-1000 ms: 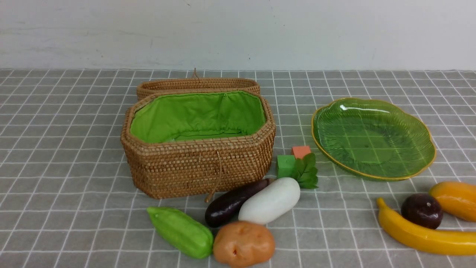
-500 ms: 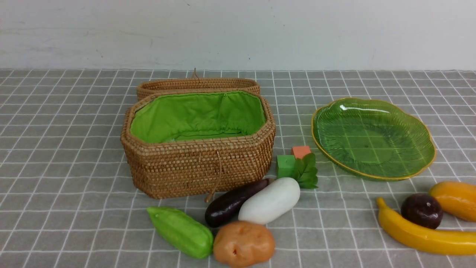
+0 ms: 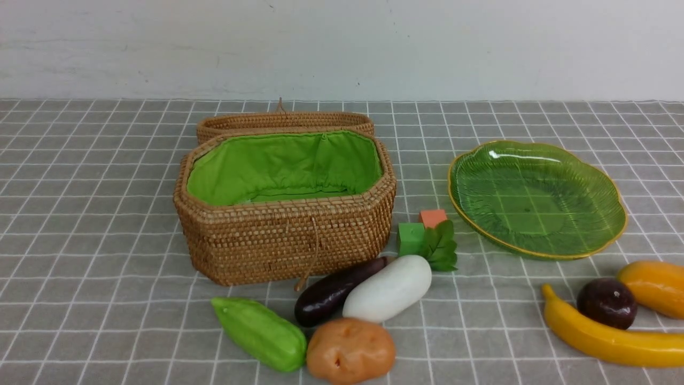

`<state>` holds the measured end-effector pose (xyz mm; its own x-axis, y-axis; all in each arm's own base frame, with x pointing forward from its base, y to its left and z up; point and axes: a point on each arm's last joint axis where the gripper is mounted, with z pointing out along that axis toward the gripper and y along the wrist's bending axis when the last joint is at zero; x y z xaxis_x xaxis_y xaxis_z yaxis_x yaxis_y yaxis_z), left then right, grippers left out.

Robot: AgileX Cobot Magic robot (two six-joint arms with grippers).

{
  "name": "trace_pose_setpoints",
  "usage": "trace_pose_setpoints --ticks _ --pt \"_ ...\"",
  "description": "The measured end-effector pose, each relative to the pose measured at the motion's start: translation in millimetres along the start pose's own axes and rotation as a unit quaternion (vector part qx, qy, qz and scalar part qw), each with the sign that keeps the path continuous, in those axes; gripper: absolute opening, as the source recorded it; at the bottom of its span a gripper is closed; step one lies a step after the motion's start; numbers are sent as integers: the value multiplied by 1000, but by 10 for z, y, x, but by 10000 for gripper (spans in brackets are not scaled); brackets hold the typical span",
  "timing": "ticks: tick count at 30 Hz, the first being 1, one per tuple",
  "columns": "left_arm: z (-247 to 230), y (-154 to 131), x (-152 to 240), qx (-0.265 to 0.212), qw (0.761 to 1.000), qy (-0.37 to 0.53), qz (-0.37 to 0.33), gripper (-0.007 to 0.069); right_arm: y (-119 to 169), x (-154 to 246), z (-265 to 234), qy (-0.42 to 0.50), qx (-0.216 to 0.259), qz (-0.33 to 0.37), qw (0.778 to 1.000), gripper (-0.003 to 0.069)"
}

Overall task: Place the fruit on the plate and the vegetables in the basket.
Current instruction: Use the right arm to grab a mangosteen and put it into the right plate

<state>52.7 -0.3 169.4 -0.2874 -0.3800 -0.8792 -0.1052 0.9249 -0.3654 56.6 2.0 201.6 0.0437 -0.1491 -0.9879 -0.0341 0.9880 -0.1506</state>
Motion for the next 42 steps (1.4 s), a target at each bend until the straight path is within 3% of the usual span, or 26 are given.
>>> trace_pose_setpoints --ticks 6,7,8,10,12,15,18,19,20,21,22,25,28,32,33,36,42 --pt "0 0 0 0 1000 0 0 239 32 -312 -56 -173 -28 57 983 240" --pt "0 0 0 0 1000 0 0 239 30 -372 -76 -198 -39 102 974 240" --pt "0 0 0 0 1000 0 0 239 28 -379 -77 -199 -39 103 974 240" --pt "0 0 0 0 1000 0 0 239 -19 -542 -107 -206 -43 181 961 240" --pt "0 0 0 0 1000 0 0 239 -74 -754 -155 -202 -38 214 955 240" --pt "0 0 0 0 1000 0 0 239 -170 -1185 -239 -183 -22 226 956 240" --pt "0 0 0 0 1000 0 0 239 -278 -1523 -124 -63 20 216 974 240" --pt "0 0 0 0 1000 0 0 239 -292 -1570 -126 -59 24 211 975 240" --pt "0 0 0 0 1000 0 0 239 -344 -1621 -1 19 53 183 982 240" --pt "0 0 0 0 1000 0 0 239 -348 -1614 43 35 57 178 982 240" --pt "0 0 0 0 1000 0 0 239 -385 -1577 165 107 78 136 982 240" --pt "0 0 0 0 1000 0 0 239 -400 -1356 428 243 93 72 963 240" --pt "0 0 0 0 1000 0 0 239 -309 -1132 630 333 54 55 940 237" --pt "0 0 0 0 1000 0 0 239 -88 -954 842 398 -56 17 915 244" --pt "0 0 0 0 1000 0 0 239 -19 -908 898 412 -89 4 907 257" --pt "0 0 0 0 1000 0 0 239 64 -822 1013 445 -125 -4 887 309" --pt "0 0 0 0 1000 0 0 239 153 -741 1442 492 -144 1 858 591"
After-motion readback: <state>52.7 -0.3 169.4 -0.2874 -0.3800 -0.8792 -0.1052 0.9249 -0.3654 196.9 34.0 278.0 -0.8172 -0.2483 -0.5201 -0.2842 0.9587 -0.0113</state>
